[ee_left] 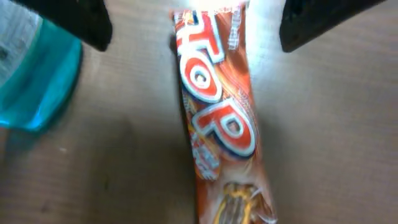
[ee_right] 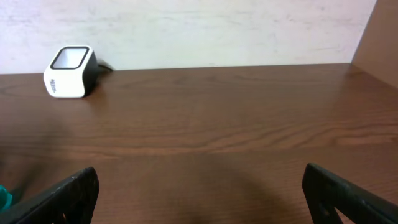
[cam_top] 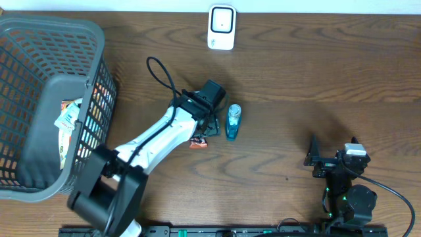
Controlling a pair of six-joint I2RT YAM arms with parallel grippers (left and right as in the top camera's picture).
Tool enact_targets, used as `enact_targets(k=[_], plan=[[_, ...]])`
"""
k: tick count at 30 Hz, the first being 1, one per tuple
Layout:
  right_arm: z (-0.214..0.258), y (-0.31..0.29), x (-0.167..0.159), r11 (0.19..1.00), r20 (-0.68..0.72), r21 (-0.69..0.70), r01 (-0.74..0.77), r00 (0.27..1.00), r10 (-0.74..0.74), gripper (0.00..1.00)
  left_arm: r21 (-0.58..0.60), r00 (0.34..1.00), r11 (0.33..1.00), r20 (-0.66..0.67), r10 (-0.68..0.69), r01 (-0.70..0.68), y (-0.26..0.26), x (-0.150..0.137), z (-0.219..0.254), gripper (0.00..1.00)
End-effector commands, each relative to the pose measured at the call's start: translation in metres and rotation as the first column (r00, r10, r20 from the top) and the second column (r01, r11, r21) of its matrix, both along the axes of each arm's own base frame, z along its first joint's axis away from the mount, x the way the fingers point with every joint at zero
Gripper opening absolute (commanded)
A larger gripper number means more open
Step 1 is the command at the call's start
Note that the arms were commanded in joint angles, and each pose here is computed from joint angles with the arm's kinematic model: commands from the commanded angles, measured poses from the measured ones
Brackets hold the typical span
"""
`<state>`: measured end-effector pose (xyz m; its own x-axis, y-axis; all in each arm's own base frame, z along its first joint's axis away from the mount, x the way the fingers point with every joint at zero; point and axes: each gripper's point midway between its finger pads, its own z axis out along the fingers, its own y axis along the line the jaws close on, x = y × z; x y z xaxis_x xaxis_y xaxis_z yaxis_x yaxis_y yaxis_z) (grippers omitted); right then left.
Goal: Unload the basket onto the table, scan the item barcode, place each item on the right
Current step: 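Carry the red chocolate bar out and place it left of the bottle, then reach the left gripper into the basket and grasp the green snack pack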
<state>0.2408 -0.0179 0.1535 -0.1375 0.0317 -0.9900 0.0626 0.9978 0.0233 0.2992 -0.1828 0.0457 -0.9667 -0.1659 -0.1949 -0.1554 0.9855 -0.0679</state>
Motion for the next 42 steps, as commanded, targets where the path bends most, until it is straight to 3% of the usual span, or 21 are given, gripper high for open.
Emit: enact_targets(k=[1, 4, 7, 14, 22, 26, 29, 35, 38, 42], plan=[[0.0, 0.002, 0.0, 1.0, 0.001, -0.011, -0.012, 1.0, 0.012, 0.99, -0.082, 0.991, 0.996, 0.133, -0.024, 0.035, -0.006, 0.018, 0.061, 0.89], [0.0, 0.002, 0.0, 1.0, 0.001, -0.011, -0.012, 1.0, 0.012, 0.99, -0.099, 0.964, 0.995, 0.266, 0.027, -0.001, 0.012, 0.03, 0.11, 0.91], [0.0, 0.002, 0.0, 1.0, 0.001, -0.011, -0.012, 1.0, 0.012, 0.99, -0.104, 0.902, 0.992, 0.419, 0.103, -0.065, 0.045, 0.037, 0.162, 1.0], [0.0, 0.002, 0.0, 1.0, 0.001, -0.011, -0.012, 1.0, 0.012, 0.99, -0.086, 0.727, 0.993, 0.676, 0.121, -0.086, 0.105, 0.021, 0.257, 0.98], [0.0, 0.002, 0.0, 1.0, 0.001, -0.011, -0.012, 1.0, 0.012, 0.99, -0.118, 0.424, 0.989, 0.894, 0.147, -0.094, 0.143, -0.006, 0.358, 0.98], [0.0, 0.002, 0.0, 1.0, 0.001, -0.011, -0.012, 1.0, 0.012, 0.99, -0.15, 0.254, 0.949, 0.941, 0.223, -0.279, 0.188, -0.022, 0.394, 0.98], [0.0, 0.002, 0.0, 1.0, 0.001, -0.011, -0.012, 1.0, 0.012, 0.99, -0.161, 0.177, 0.888, 0.95, 0.258, -0.431, 0.221, -0.03, 0.403, 0.98], [0.0, 0.002, 0.0, 1.0, 0.001, -0.011, -0.012, 1.0, 0.012, 0.99, -0.121, 0.162, 0.778, 0.948, 0.276, -0.617, 0.27, -0.032, 0.394, 0.98], [0.0, 0.002, 0.0, 1.0, 0.001, -0.011, -0.012, 1.0, 0.012, 0.99, -0.076, 0.208, 0.731, 0.934, 0.29, -0.678, 0.292, -0.026, 0.377, 0.98], [0.0, 0.002, 0.0, 1.0, 0.001, -0.011, -0.012, 1.0, 0.012, 0.99, -0.033, 0.31, 0.724, 0.89, 0.335, -0.689, 0.313, -0.009, 0.348, 0.98]])
